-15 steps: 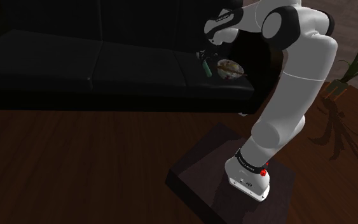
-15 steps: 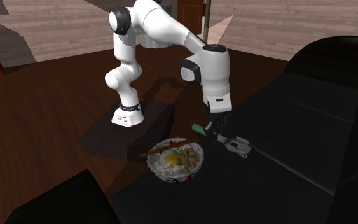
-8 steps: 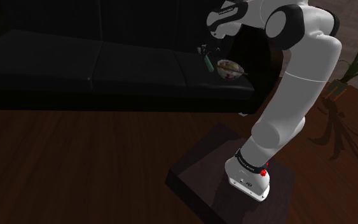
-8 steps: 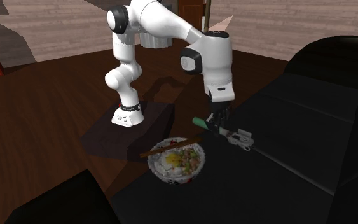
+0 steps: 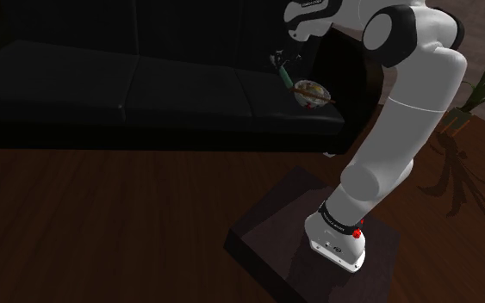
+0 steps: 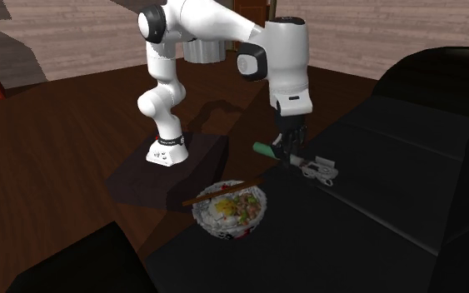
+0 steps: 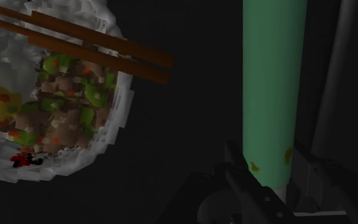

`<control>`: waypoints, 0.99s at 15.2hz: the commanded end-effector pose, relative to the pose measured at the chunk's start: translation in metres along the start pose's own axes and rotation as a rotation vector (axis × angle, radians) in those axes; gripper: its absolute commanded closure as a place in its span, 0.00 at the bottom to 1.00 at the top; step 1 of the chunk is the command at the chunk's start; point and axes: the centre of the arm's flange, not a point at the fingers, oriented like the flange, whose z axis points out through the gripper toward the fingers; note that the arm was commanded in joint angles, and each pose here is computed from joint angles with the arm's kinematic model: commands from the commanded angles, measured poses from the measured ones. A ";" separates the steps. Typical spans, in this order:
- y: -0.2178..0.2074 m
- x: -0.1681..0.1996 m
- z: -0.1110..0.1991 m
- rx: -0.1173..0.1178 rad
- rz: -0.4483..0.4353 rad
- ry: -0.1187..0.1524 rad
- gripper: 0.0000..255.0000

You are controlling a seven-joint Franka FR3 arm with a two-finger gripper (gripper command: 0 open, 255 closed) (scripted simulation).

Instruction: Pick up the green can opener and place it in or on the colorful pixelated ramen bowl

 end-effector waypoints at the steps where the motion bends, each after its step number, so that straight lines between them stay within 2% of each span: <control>1: 0.000 0.001 -0.010 0.000 0.000 0.000 1.00; 12: -0.002 0.011 -0.063 0.000 0.000 0.000 1.00; 15: 0.038 0.009 -0.067 0.000 0.000 0.000 1.00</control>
